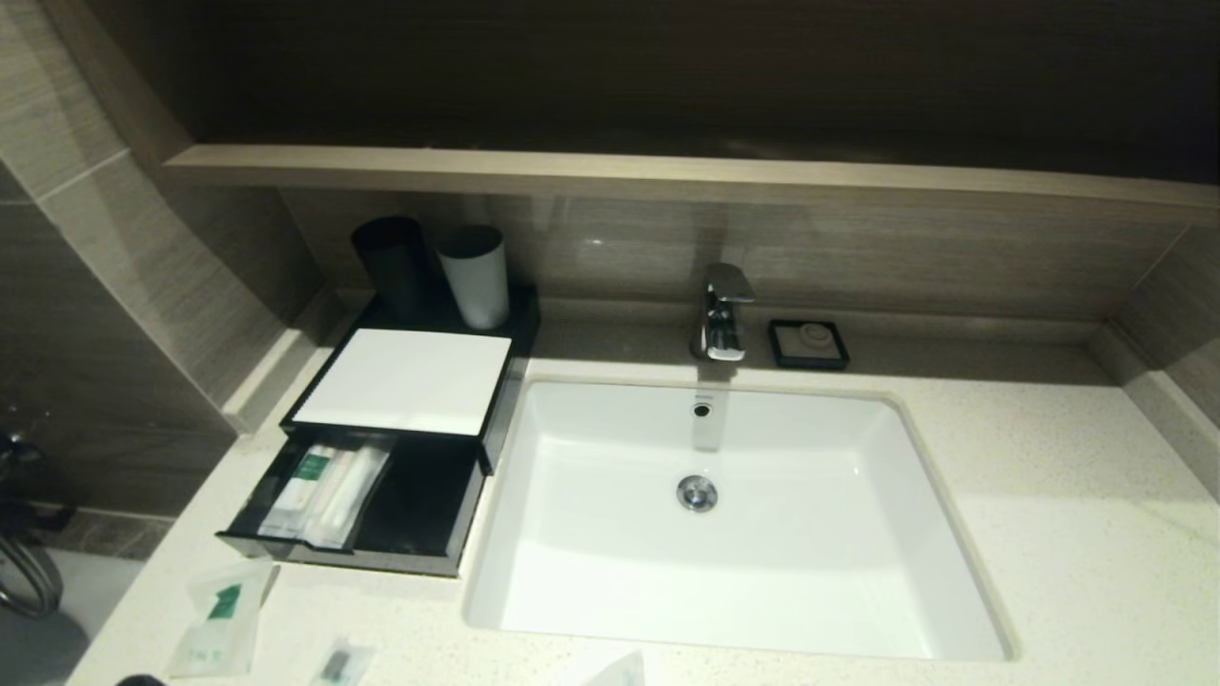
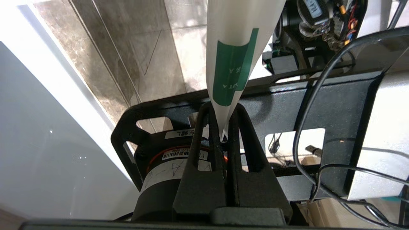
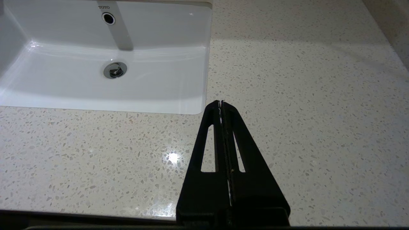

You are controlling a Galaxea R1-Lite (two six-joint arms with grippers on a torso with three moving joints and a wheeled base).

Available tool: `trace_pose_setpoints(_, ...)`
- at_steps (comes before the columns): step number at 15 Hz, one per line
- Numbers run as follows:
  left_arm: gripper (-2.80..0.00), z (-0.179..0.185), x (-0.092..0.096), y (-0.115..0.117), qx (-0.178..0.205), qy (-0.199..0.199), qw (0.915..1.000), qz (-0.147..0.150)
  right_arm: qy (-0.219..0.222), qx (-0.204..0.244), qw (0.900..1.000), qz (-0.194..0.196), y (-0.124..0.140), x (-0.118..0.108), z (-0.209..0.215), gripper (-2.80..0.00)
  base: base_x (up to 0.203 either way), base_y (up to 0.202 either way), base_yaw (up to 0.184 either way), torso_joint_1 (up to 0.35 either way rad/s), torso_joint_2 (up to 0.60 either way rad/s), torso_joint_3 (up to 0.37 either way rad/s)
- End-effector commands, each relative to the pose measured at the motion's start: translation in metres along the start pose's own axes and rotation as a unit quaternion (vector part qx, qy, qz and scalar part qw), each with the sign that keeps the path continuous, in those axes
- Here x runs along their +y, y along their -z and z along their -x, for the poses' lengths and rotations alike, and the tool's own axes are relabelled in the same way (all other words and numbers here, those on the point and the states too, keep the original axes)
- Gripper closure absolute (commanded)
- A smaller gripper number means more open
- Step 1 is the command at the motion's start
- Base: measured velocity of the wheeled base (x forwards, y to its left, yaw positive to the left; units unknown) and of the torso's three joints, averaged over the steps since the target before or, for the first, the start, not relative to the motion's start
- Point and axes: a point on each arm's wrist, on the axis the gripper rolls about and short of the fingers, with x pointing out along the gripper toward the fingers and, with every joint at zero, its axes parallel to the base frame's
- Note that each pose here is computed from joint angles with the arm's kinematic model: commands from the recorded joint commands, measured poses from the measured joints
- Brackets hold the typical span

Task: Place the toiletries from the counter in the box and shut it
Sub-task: Pick up the bathroom toiletry

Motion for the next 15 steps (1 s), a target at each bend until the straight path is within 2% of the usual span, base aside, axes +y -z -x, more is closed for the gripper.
trace_pose_setpoints(1, 0.00, 0.003, 0.001, 0.001, -0.012, 0.002, 0.9999, 0.003, 0.000, 0.000, 1.000, 0.000, 0.000, 0.000, 0.000, 0.00, 0.000, 0.000, 0.000, 0.000, 0.00, 0.000)
trace_pose_setpoints(6, 0.00, 0.019, 0.004, 0.007, -0.039, 0.008, 0.9992, 0.007, 0.000, 0.000, 1.000, 0.000, 0.000, 0.000, 0.000, 0.00, 0.000, 0.000, 0.000, 0.000, 0.00, 0.000)
trace_pose_setpoints(10, 0.00, 0.055, 0.006, 0.007, -0.063, 0.015, 0.9979, 0.008, 0.000, 0.000, 1.000, 0.000, 0.000, 0.000, 0.000, 0.00, 0.000, 0.000, 0.000, 0.000, 0.00, 0.000)
trace_pose_setpoints(15, 0.00, 0.084, 0.003, -0.009, -0.067, 0.015, 0.9976, 0.013, 0.000, 0.000, 1.000, 0.000, 0.000, 0.000, 0.000, 0.00, 0.000, 0.000, 0.000, 0.000, 0.00, 0.000)
